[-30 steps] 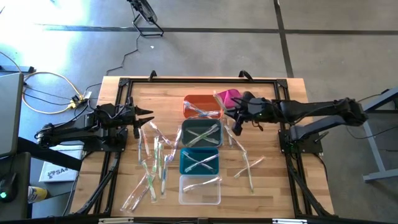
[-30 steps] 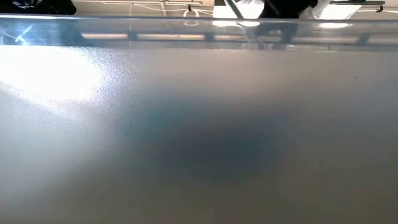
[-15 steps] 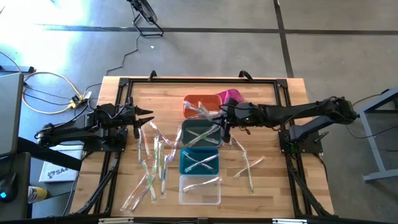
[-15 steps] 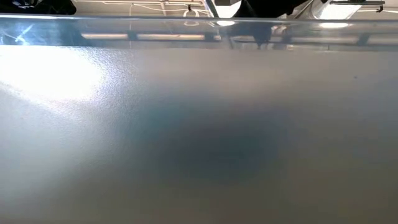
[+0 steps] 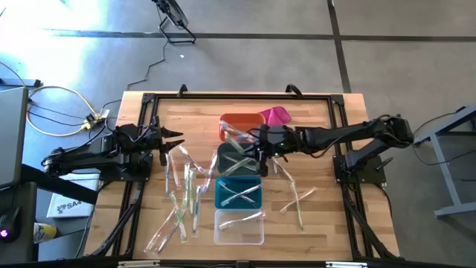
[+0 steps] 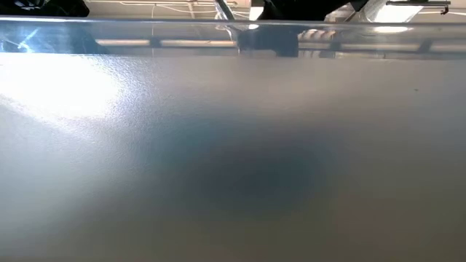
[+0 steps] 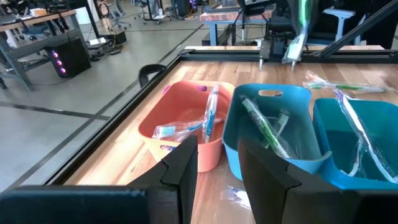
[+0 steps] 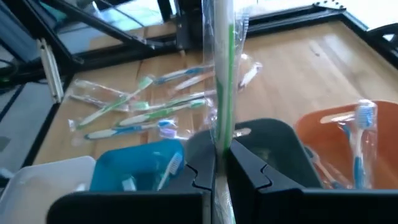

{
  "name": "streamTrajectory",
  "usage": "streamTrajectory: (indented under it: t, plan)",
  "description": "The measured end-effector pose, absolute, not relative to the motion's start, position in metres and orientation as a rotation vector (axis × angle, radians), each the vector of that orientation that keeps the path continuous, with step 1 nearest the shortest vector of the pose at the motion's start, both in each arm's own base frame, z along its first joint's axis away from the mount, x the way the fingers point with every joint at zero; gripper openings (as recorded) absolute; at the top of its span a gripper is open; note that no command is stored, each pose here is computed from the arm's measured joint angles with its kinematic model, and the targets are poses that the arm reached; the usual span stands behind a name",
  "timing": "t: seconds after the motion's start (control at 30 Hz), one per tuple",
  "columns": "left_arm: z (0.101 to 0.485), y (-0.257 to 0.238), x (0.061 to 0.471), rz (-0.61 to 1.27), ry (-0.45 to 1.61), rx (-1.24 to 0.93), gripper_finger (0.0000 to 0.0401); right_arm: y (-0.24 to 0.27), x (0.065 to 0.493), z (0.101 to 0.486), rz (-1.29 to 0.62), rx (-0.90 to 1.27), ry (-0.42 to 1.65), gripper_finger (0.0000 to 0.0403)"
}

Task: Pick & Place Toothbrushes
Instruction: Put the green toothbrush into the green bin

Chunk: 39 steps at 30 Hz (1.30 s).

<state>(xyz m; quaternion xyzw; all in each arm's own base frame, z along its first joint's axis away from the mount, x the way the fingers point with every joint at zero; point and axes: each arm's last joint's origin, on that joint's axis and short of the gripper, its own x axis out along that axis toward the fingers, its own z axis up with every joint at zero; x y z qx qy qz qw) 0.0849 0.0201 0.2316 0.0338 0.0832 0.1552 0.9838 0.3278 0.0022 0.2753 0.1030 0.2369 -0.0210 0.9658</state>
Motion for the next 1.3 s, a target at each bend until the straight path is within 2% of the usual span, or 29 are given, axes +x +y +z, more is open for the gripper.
streamTrajectory:
  t: [0.4, 0.83, 1.07, 1.3]
  plan:
    - [0.232, 0.02, 0.085, 0.312, 0.168, 0.068, 0.0113, 0.001, 0.36, 0.261, -0.059, 0.205, 0.724, 0.0013]
    - [0.232, 0.02, 0.085, 0.312, 0.168, 0.068, 0.0113, -0.012, 0.365, 0.244, -0.05, 0.247, 0.796, 0.0013]
    - [0.231, 0.02, 0.085, 0.312, 0.172, 0.067, 0.0113, -0.013, 0.369, 0.218, -0.056, 0.246, 0.869, 0.0013]
    - [0.225, 0.02, 0.084, 0.315, 0.223, 0.007, 0.0113, -0.013, 0.37, 0.21, -0.057, 0.247, 0.9, 0.0013]
